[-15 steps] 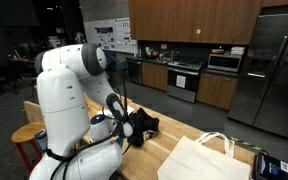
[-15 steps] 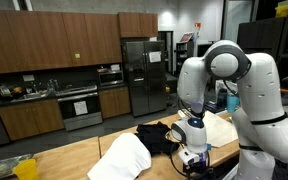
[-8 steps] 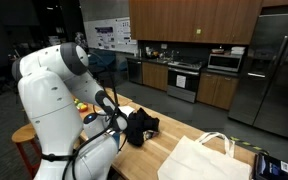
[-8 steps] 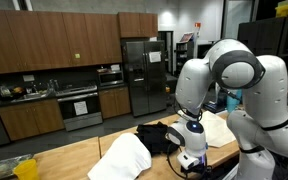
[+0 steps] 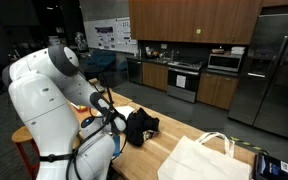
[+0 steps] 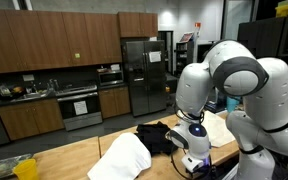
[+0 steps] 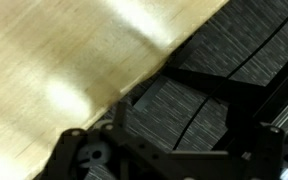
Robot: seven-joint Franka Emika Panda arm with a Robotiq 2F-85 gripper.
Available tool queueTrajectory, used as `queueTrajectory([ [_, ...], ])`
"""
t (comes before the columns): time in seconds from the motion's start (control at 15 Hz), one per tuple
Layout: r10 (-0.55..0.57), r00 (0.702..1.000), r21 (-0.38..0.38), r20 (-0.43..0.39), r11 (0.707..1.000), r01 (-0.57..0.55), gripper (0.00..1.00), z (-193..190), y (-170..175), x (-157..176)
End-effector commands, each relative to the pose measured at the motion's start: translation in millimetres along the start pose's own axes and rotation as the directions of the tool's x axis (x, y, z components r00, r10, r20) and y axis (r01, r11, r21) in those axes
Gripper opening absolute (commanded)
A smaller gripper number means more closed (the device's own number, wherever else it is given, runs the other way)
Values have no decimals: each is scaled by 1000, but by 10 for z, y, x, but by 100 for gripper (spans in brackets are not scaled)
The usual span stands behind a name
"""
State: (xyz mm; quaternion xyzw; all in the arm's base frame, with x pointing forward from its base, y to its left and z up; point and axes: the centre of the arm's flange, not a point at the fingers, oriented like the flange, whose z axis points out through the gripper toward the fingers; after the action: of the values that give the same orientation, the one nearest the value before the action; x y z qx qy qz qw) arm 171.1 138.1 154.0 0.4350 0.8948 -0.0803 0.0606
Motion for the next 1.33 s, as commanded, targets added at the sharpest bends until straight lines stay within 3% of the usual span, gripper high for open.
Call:
queueTrajectory([
  [0.0, 1, 1000, 0, 0, 1000, -1, 100, 0, 1, -4],
  [0.2, 12, 1000, -18, 13, 1000, -11, 100, 2, 113, 49],
  [0.6, 52, 985, -89, 165, 995, -37, 100, -508, -45, -381],
  [0.93, 61, 976, -146, 211, 989, -30, 100, -943, 15, -690],
  [1.2, -60, 980, -87, 189, 993, 77, 100, -927, -56, -909],
  [1.27, -12, 979, -129, 203, 991, 39, 100, -456, 8, -776],
])
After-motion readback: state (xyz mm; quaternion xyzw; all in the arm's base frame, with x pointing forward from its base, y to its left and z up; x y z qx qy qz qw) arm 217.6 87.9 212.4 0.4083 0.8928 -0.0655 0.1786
